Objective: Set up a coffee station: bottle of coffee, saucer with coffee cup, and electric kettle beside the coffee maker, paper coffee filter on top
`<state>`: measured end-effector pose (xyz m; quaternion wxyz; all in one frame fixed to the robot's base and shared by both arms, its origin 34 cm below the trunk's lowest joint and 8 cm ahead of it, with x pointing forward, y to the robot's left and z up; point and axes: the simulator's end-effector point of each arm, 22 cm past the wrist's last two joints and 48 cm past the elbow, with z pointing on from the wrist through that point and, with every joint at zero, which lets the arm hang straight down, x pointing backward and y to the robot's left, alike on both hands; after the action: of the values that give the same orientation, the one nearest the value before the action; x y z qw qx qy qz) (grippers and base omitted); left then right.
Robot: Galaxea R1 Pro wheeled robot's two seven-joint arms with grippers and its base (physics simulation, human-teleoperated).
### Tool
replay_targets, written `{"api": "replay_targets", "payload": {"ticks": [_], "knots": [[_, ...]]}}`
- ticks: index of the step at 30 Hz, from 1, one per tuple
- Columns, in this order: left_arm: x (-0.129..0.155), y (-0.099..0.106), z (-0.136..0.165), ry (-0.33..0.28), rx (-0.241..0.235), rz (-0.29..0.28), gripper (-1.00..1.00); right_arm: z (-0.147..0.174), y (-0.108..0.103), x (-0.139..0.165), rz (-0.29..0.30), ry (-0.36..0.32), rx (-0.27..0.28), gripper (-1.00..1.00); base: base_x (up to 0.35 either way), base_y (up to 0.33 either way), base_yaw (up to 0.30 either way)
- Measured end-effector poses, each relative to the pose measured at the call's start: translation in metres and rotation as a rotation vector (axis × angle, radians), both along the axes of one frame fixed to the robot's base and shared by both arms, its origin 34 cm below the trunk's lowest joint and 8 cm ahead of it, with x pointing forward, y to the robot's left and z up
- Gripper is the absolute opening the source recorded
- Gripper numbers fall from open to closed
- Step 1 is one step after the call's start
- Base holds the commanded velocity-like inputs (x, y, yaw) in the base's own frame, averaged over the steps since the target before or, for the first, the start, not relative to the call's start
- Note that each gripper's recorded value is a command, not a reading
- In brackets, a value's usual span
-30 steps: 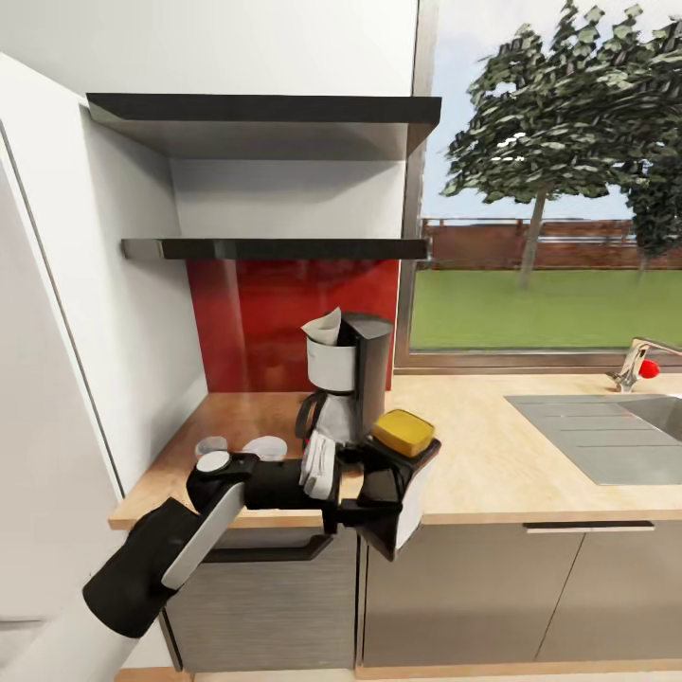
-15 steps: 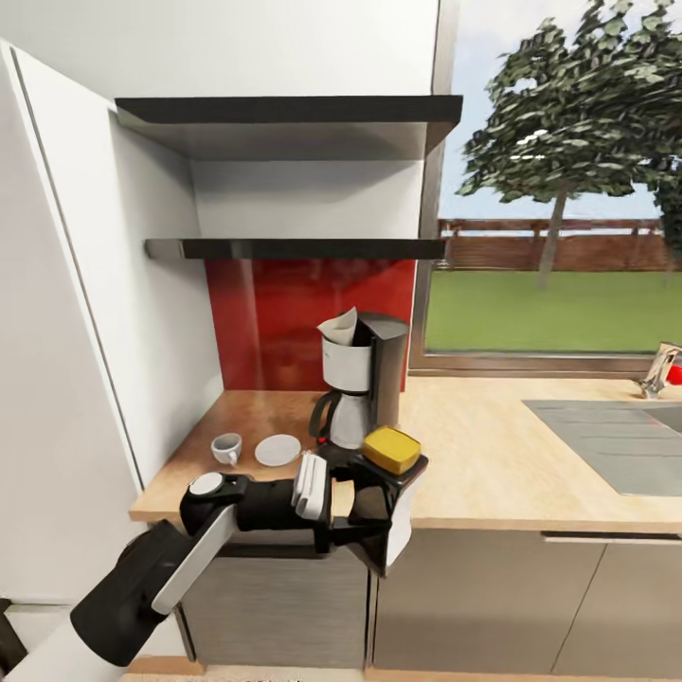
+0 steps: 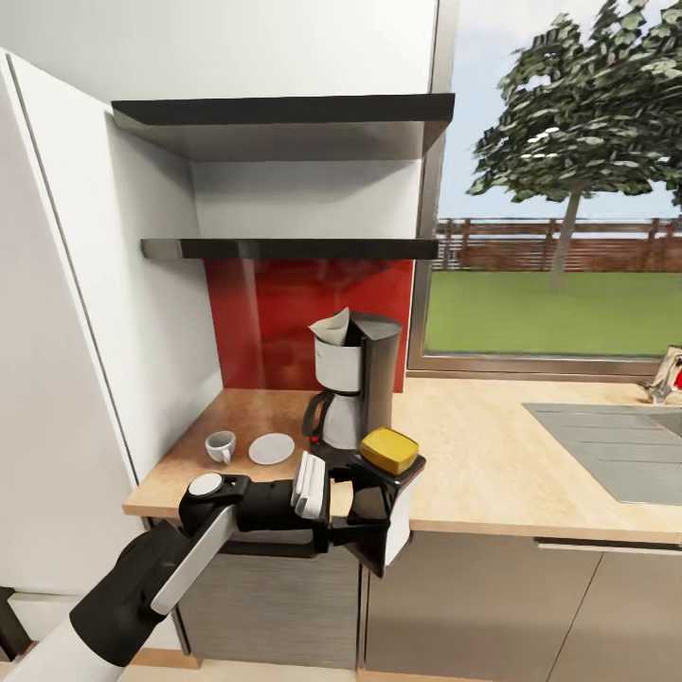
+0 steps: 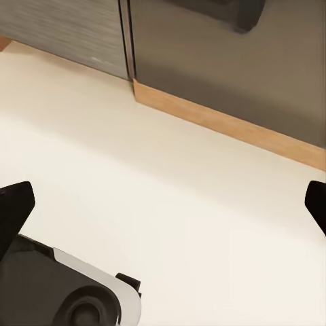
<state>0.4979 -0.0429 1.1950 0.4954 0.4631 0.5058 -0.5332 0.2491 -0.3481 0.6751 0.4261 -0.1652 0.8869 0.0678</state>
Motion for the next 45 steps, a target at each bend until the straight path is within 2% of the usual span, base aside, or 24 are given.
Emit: {"api": "replay_targets", "payload": {"ticks": [27, 38, 45], "knots": [[-0.0001, 0.0000, -0.0003, 0.000, 0.000, -0.001, -1.00, 0.0001, 0.0002, -0.0001, 0.001, 0.000, 0.001, 1.00, 0.000, -0.101, 0.002], [-0.0004, -0.0001, -0.0004, 0.000, 0.000, -0.001, -1.00, 0.0000, 0.0002, 0.0000, 0.001, 0.000, 0.001, 1.00, 0.000, -0.050, 0.235], [-0.0004, -0.0002, -0.0005, 0.000, 0.000, -0.002, -1.00, 0.0001, 0.0001, 0.0000, 0.001, 0.000, 0.000, 1.00, 0.000, -0.208, 0.138]]}}
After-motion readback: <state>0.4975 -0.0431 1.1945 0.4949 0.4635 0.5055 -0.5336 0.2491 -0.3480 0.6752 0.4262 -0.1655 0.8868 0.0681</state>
